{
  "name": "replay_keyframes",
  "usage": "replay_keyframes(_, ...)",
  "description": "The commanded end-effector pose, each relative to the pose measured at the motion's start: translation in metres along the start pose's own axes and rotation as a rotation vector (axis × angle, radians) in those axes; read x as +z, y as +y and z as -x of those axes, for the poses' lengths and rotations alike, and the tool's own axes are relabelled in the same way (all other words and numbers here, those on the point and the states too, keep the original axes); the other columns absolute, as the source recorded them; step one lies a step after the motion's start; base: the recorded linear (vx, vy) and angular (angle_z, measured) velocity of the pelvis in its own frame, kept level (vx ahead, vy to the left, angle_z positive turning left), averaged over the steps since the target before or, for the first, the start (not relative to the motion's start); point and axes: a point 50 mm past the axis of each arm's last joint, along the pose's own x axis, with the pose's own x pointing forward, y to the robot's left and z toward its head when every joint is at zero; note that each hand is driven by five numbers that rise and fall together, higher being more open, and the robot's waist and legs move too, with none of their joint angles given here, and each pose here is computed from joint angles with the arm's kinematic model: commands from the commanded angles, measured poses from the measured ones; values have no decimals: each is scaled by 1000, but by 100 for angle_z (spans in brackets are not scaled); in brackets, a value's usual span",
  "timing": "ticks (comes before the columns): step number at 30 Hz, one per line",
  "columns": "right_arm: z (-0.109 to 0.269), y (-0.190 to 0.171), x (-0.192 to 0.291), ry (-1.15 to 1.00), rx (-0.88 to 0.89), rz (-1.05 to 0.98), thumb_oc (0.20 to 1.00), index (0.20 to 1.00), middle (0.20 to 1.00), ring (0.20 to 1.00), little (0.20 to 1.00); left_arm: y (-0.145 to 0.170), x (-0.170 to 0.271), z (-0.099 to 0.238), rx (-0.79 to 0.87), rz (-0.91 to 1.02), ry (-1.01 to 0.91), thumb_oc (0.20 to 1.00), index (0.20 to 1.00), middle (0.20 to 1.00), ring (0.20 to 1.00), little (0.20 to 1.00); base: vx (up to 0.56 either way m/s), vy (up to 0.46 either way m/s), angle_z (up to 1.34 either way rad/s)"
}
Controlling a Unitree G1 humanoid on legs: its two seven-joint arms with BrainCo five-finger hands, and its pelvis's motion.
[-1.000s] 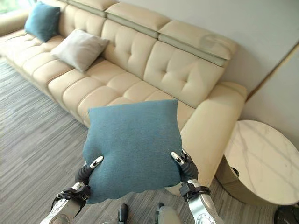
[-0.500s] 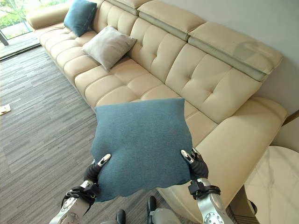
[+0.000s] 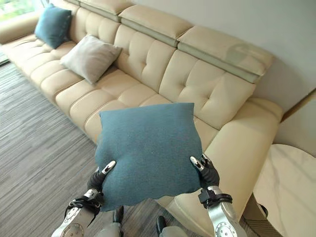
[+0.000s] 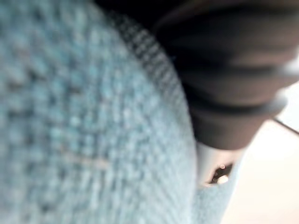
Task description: Pick up all the scattered cushions and arrange them neatly on the sofa.
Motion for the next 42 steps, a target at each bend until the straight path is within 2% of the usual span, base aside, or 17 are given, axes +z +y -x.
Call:
replay_keyframes(1, -11, 42, 13, -114, 210, -37, 200, 200, 200, 200, 200, -44, 37, -4, -215, 6, -223, 200, 200, 200, 200, 200, 244, 290, -94)
replay_keyframes(11, -16, 54, -7, -8, 256, -44, 200, 200, 200, 200, 200, -9, 30, 6, -88, -44, -169, 200, 200, 200, 200, 200, 146, 324, -142)
replay_keyframes(25, -16, 58, -20, 53, 264, -27, 200, 200, 200, 200, 200, -6, 36, 2, -34, -71, -189, 200, 200, 200, 200, 200, 67, 74, -62)
replay_keyframes(33, -15, 54, -11, 17, 262, -27, 200, 200, 200, 200, 200, -14, 27, 2, -76, -1, -174, 200, 200, 200, 200, 200, 203, -135, 18)
replay_keyframes(42, -17, 46, -6, 22, 230, 21, 200, 200, 200, 200, 200, -9, 26, 2, -29, 11, -177, 200, 200, 200, 200, 200, 173, 11, 11)
